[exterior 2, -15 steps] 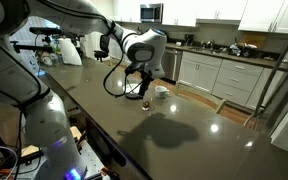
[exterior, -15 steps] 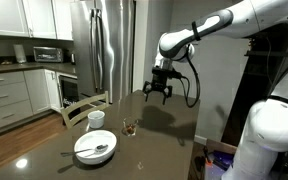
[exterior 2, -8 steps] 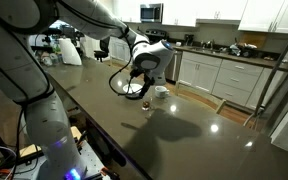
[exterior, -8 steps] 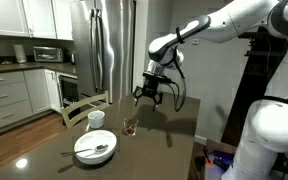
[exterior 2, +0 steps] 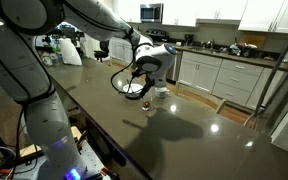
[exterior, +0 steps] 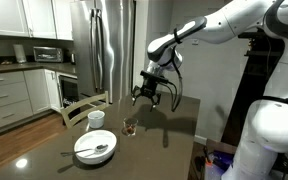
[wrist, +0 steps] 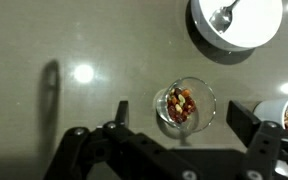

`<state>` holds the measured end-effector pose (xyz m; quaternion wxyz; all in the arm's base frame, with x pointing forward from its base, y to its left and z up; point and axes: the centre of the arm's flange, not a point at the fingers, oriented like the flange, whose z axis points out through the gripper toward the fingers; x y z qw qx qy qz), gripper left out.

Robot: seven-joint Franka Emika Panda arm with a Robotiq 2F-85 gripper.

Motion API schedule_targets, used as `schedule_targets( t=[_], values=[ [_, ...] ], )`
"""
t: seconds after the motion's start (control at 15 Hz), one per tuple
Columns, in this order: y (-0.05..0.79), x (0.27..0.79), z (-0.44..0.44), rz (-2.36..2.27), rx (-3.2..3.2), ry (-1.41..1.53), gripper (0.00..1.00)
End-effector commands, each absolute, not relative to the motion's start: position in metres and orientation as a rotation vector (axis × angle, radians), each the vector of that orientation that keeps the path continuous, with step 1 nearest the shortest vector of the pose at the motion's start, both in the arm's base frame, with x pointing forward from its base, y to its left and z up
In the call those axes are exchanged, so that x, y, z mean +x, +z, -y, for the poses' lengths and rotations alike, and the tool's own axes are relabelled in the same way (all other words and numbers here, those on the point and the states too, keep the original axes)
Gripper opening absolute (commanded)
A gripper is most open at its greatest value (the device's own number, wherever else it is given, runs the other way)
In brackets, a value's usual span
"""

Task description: Pour the contents in the glass cup into the white bowl

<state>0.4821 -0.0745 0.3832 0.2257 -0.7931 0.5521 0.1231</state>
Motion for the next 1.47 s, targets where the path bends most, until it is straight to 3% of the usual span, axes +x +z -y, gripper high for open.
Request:
schedule_targets(
  t=[0.0,1.4],
  values=[
    [0.375,0.499,0.09,-1.62,-1.985,0.372,1.0],
    [0.285,0.502,0.12,-1.788,-1.613,0.551,1.0]
  ],
)
